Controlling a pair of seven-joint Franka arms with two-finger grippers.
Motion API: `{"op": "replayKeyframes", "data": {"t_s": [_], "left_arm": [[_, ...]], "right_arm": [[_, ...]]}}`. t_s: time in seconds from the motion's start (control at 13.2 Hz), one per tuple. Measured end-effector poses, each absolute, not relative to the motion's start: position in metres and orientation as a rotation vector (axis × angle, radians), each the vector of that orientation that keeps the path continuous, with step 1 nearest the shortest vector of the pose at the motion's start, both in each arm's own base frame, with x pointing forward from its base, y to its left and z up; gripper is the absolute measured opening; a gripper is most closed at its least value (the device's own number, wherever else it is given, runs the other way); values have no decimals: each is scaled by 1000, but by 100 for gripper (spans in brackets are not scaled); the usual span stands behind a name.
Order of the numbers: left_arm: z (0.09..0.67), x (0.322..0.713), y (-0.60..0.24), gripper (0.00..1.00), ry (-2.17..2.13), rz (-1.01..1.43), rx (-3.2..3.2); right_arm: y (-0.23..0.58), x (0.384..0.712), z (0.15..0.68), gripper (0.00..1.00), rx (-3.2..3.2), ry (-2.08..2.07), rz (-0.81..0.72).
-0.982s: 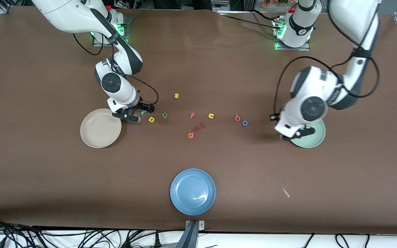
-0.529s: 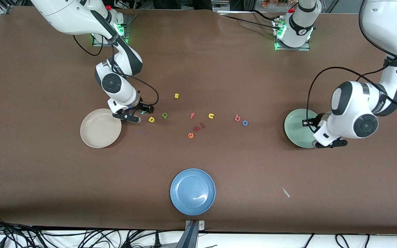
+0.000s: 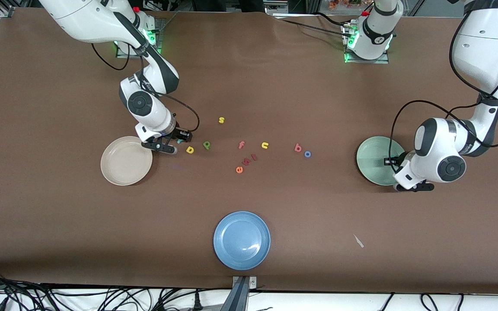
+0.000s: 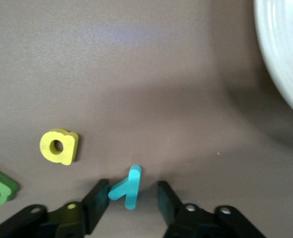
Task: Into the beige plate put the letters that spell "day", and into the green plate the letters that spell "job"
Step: 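Drop the cyan j on the green plate while the right gripper grasps cyan y, then carry the cyan y to the white plate while the left gripper reaches blue o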
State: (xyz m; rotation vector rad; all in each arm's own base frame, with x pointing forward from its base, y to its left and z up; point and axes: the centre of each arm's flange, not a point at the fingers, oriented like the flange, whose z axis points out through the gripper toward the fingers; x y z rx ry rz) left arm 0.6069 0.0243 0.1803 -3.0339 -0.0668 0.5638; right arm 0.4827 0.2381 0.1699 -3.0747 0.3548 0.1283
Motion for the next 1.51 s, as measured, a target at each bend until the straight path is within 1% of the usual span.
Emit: {"op": "replayKeyframes", "data": {"t_s": [0.08,0.15,0.23,0.3,0.38,0.53,0.6,0.68,0.83,1.06,1.13,1.28,1.51], "left_arm": [[185,610,20,32,-65,553,-3037],[194,613,9,44,-74,535,-3043],[207,618,-10,52,-116,507,-3047],[222,622,-36,64,-181,476,-3051],[237,623,-67,73,-253,453,-3054],[256,617,-127,94,-399,425,-3052],[262,611,-154,100,-474,420,-3045],[266,607,-175,100,-545,413,-3043],[268,601,-211,100,-672,371,-3057],[246,586,-257,97,-774,348,-3063],[235,581,-266,95,-790,348,-3070],[213,572,-272,94,-808,350,-3086],[190,563,-274,90,-815,360,-3092]], "right_arm": [[238,483,170,38,-3074,354,127],[238,483,170,37,-3074,354,126],[239,483,171,31,-3074,353,124],[239,483,171,31,-3074,353,124],[239,483,171,31,-3074,352,124],[236,485,175,31,-3079,341,111],[231,488,178,28,-3090,335,107],[222,492,183,26,-3104,329,113],[203,502,199,26,-3126,306,110],[169,514,230,26,-3170,211,117],[156,517,240,26,-3182,164,121],[129,524,253,26,-3192,71,117],[95,530,252,26,-3188,5,132]]}}
